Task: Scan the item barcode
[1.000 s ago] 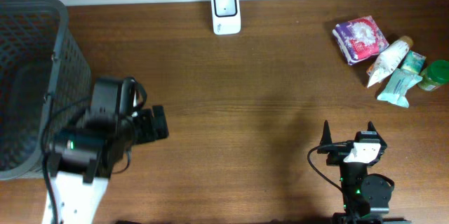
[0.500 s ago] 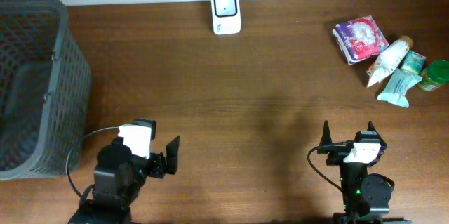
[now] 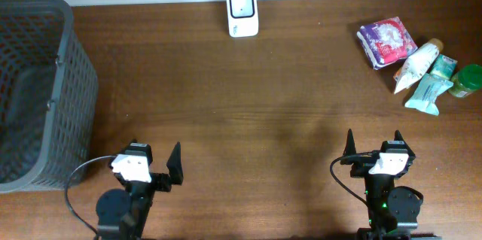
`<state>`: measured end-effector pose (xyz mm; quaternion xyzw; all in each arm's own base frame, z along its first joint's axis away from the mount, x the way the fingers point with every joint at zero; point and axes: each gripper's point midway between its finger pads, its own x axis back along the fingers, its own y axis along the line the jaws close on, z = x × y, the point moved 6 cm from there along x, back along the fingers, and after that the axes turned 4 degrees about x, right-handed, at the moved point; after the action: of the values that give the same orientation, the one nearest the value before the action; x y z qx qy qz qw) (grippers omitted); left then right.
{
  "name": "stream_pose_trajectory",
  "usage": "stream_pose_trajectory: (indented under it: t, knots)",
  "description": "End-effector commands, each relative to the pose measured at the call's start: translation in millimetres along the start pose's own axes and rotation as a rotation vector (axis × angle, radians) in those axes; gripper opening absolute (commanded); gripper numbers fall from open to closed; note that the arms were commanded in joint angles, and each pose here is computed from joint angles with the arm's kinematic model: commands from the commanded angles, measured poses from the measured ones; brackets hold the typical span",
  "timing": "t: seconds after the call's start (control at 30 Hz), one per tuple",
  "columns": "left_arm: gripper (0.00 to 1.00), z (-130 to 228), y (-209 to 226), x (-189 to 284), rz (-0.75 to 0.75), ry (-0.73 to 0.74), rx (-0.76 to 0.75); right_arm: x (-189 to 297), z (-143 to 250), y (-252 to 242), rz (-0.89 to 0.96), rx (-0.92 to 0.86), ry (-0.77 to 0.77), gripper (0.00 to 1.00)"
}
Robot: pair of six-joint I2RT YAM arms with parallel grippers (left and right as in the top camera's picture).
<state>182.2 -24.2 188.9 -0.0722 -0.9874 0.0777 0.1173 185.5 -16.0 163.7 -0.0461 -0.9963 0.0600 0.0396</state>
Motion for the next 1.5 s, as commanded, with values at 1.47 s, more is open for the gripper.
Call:
stream_pose_trajectory:
  t: [1.47]
  knots:
    - [0.99, 23, 26, -6, -0.15, -0.16, -0.085, 0, 3, 1, -0.006, -0.007, 0.005, 0.99]
